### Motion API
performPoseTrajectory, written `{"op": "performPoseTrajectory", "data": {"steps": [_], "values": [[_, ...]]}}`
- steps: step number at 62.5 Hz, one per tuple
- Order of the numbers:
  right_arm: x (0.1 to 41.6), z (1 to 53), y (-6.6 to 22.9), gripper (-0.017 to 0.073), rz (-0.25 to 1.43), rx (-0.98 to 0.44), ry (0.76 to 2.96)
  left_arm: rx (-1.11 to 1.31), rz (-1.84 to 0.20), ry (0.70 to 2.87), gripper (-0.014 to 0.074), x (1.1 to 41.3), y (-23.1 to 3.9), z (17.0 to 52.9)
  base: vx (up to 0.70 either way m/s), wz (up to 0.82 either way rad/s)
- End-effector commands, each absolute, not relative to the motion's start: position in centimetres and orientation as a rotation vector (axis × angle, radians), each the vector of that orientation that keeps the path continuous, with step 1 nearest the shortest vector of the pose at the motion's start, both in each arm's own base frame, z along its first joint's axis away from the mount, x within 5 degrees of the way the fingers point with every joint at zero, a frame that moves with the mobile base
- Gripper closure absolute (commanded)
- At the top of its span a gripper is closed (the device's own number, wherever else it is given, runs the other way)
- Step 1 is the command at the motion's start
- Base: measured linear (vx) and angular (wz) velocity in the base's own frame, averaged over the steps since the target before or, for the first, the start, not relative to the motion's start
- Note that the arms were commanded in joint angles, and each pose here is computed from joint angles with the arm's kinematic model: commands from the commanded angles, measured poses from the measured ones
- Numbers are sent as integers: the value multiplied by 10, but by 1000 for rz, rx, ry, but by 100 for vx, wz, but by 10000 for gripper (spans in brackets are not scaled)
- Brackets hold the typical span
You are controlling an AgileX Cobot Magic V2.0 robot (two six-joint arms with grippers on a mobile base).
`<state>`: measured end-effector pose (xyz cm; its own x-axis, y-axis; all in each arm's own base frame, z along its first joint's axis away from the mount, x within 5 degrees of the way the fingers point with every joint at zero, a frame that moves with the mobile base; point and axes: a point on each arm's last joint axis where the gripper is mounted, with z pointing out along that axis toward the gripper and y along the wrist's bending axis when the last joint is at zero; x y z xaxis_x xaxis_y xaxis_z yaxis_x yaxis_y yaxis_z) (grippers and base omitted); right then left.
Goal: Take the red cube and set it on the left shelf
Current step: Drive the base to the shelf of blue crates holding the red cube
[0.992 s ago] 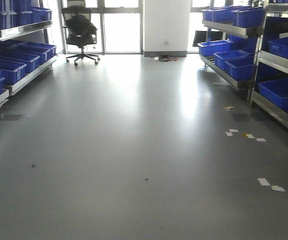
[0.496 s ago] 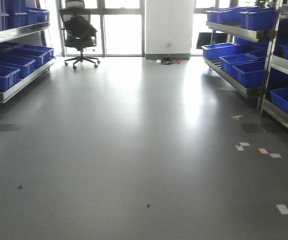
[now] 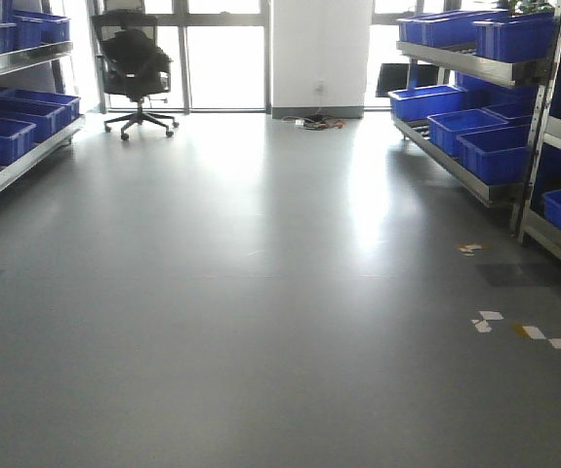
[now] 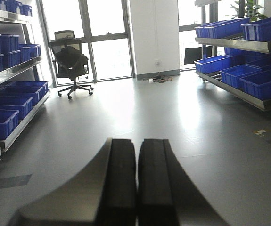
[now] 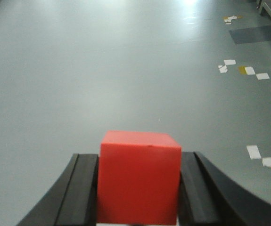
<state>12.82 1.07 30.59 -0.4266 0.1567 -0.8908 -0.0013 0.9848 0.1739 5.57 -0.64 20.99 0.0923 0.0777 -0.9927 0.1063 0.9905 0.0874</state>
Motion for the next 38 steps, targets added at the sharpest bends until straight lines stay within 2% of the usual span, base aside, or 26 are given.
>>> {"op": "performPoseTrajectory", "data": {"steps": [1, 38], "values": [[131, 323, 10, 492, 172, 93, 1887, 140, -27, 1427, 488, 57, -6, 210, 61, -11], [131, 323, 10, 492, 172, 93, 1887, 140, -27, 1427, 488, 57, -6, 210, 62, 1]]}}
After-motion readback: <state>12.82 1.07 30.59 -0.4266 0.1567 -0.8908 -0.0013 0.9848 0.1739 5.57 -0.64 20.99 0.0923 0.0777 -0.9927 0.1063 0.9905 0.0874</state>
